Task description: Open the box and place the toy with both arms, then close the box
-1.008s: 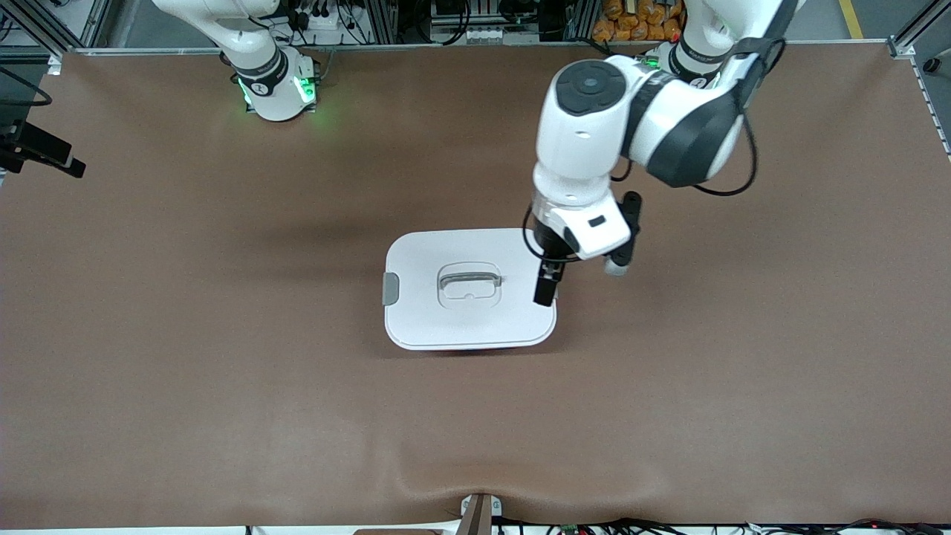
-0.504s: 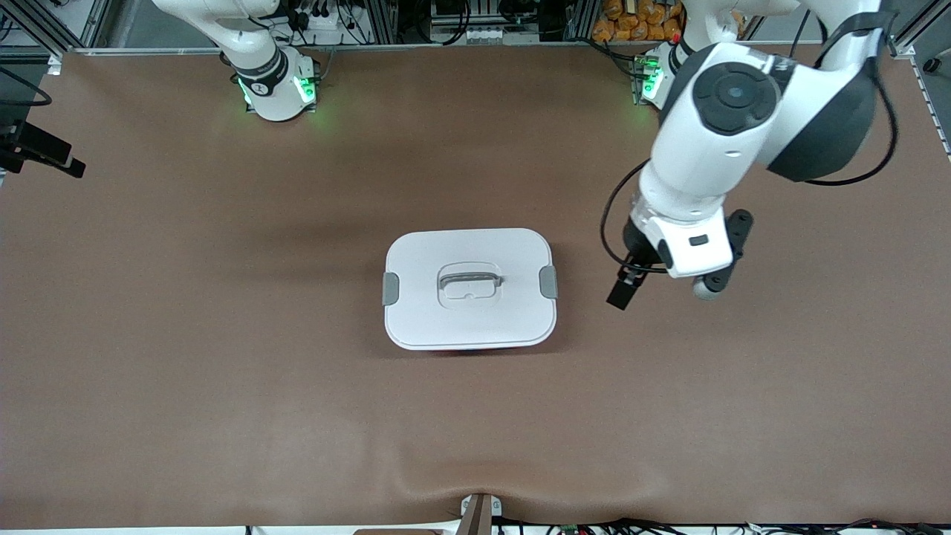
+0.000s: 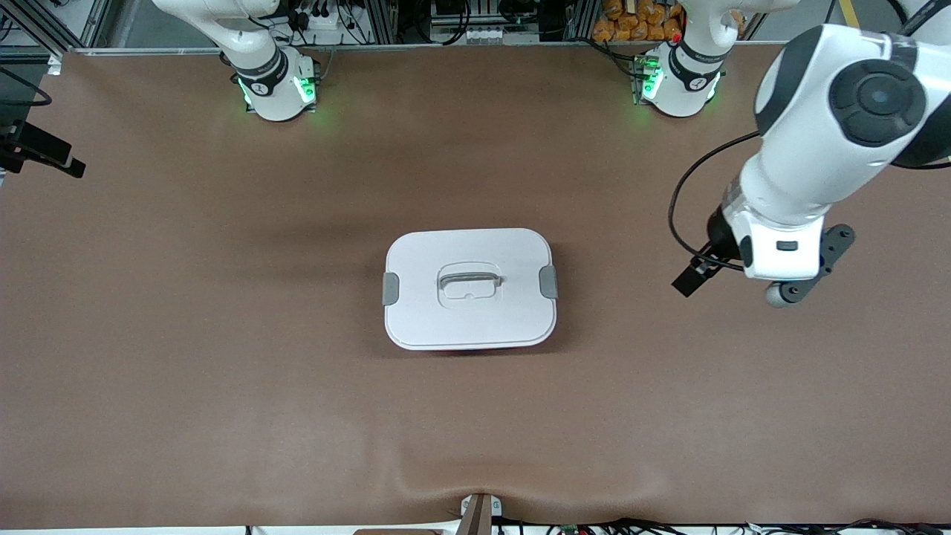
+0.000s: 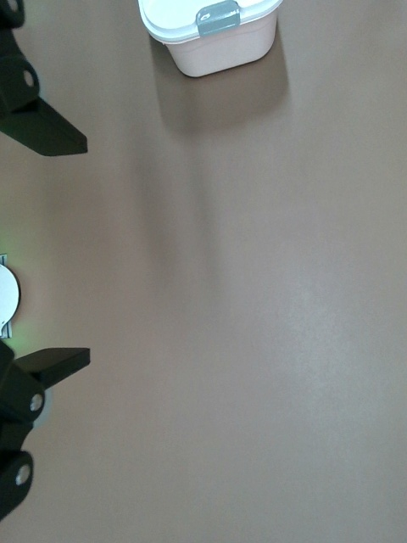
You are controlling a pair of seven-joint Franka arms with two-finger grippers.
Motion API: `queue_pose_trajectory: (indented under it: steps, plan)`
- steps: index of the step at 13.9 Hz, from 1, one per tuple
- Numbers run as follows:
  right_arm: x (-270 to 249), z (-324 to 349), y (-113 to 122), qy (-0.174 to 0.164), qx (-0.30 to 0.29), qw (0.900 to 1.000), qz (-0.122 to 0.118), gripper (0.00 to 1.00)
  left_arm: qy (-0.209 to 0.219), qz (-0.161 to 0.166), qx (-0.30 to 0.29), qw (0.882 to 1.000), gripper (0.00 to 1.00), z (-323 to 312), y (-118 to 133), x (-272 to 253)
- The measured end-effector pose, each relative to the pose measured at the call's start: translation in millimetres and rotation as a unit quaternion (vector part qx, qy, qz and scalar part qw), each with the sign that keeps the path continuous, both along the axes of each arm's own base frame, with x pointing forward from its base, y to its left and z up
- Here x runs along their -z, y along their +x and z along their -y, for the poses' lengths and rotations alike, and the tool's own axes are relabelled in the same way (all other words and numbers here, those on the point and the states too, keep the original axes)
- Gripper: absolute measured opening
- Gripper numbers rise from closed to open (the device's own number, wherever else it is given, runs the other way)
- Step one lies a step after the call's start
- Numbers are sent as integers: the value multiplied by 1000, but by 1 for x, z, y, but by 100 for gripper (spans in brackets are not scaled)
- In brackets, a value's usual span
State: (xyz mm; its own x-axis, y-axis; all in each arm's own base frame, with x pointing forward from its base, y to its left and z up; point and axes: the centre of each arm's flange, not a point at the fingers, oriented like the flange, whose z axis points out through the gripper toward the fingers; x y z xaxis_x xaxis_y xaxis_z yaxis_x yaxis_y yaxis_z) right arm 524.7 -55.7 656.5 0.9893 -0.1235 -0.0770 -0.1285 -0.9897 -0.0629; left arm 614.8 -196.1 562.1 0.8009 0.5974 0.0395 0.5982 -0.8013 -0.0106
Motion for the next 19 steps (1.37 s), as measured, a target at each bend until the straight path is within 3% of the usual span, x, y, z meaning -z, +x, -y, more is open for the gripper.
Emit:
queue_pose_trajectory:
  steps: [5, 11, 19]
  plan:
    - [0, 0, 0, 0, 0, 1000, 0, 100, 12, -22, 121, 992, 100, -69, 2, -17]
    - [0, 0, 0, 0, 0, 1000, 0, 100, 14, -39, 220, 975, 100, -114, -17, -48]
    - [0, 0, 0, 0, 0, 1000, 0, 100, 25, -31, 275, 961, 100, -119, -83, -79]
